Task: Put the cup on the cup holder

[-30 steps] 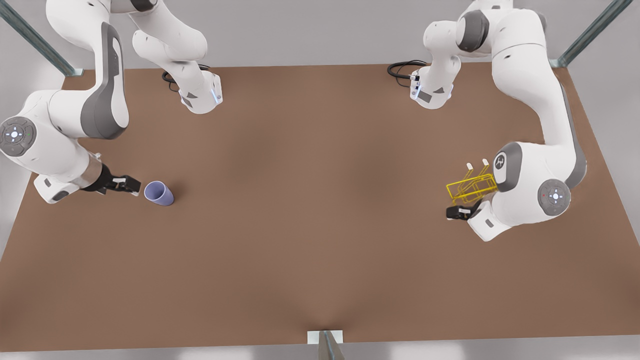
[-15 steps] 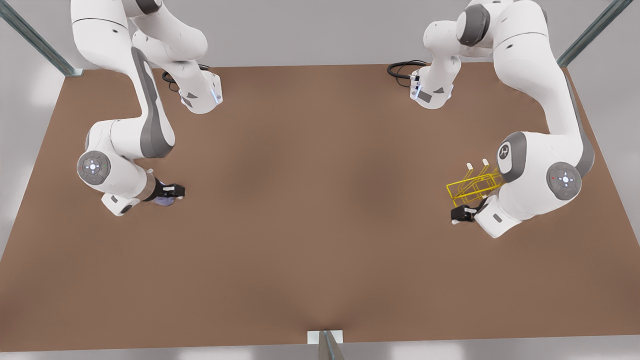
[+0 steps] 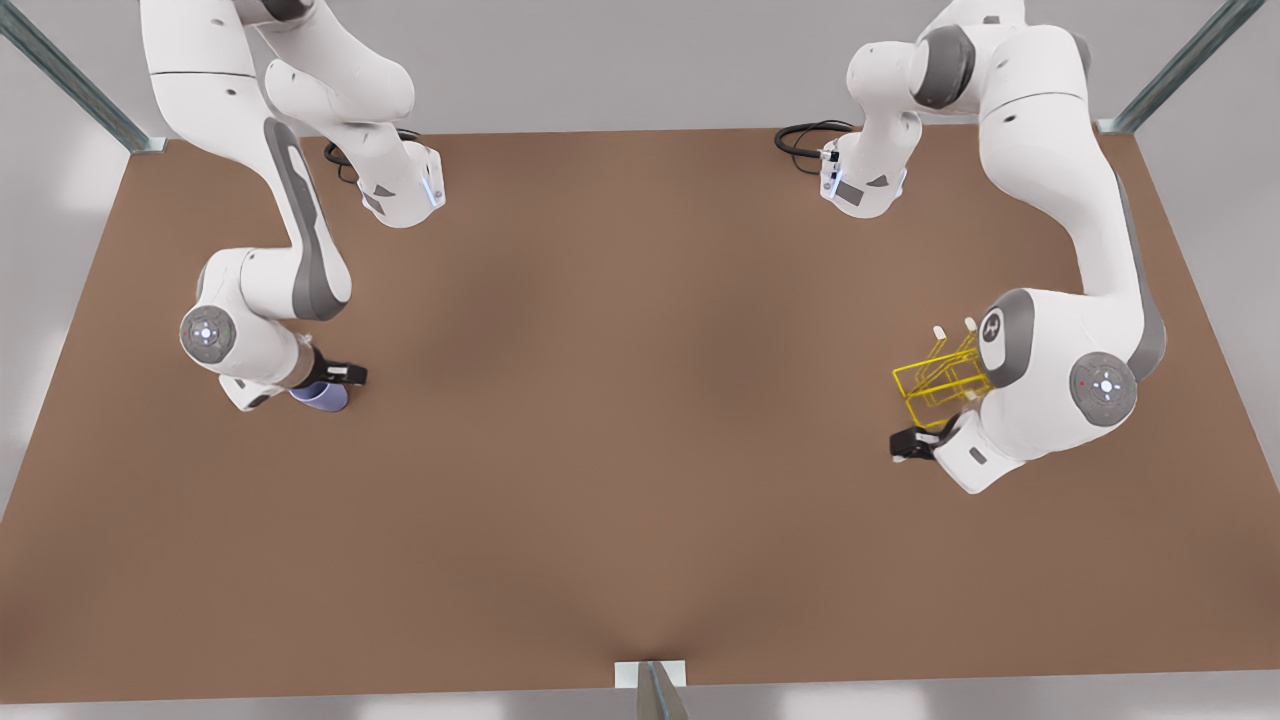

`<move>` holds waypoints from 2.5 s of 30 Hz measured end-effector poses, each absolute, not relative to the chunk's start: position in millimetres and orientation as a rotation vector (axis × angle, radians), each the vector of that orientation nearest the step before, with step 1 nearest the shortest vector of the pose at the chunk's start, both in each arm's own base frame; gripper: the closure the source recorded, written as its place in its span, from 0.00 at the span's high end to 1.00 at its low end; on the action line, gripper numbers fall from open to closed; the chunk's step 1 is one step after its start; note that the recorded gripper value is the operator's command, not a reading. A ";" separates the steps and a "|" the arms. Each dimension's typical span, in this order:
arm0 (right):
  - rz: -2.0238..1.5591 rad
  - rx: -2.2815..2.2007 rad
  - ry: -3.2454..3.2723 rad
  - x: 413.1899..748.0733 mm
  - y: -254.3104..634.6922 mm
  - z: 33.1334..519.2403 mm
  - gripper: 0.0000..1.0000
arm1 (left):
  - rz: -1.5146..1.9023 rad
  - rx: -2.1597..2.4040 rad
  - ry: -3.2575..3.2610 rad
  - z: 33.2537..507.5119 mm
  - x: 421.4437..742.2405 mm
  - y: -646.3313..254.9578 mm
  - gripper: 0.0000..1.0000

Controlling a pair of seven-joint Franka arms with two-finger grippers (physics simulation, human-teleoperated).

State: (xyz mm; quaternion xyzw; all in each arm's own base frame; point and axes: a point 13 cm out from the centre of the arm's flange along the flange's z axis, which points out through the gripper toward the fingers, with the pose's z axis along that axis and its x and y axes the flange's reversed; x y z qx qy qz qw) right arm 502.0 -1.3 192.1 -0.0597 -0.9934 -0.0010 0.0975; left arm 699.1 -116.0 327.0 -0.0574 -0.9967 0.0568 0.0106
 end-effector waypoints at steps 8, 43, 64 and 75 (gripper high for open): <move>-0.012 -0.220 -2.931 490.4 -10.9 138.2 1.00 | 0.269 -0.124 -3.133 326.6 707.2 -121.4 1.00; -0.728 -0.266 -2.824 605.4 263.0 204.7 0.21 | 0.205 -0.119 -3.123 302.5 709.1 -115.6 1.00; -1.212 -0.506 -2.334 591.2 587.7 123.8 0.21 | 0.194 -0.090 -3.117 304.7 707.6 -102.5 1.00; -1.104 -0.610 -2.436 615.7 542.6 104.9 1.00 | 0.281 0.258 -3.064 398.1 636.6 -274.1 1.00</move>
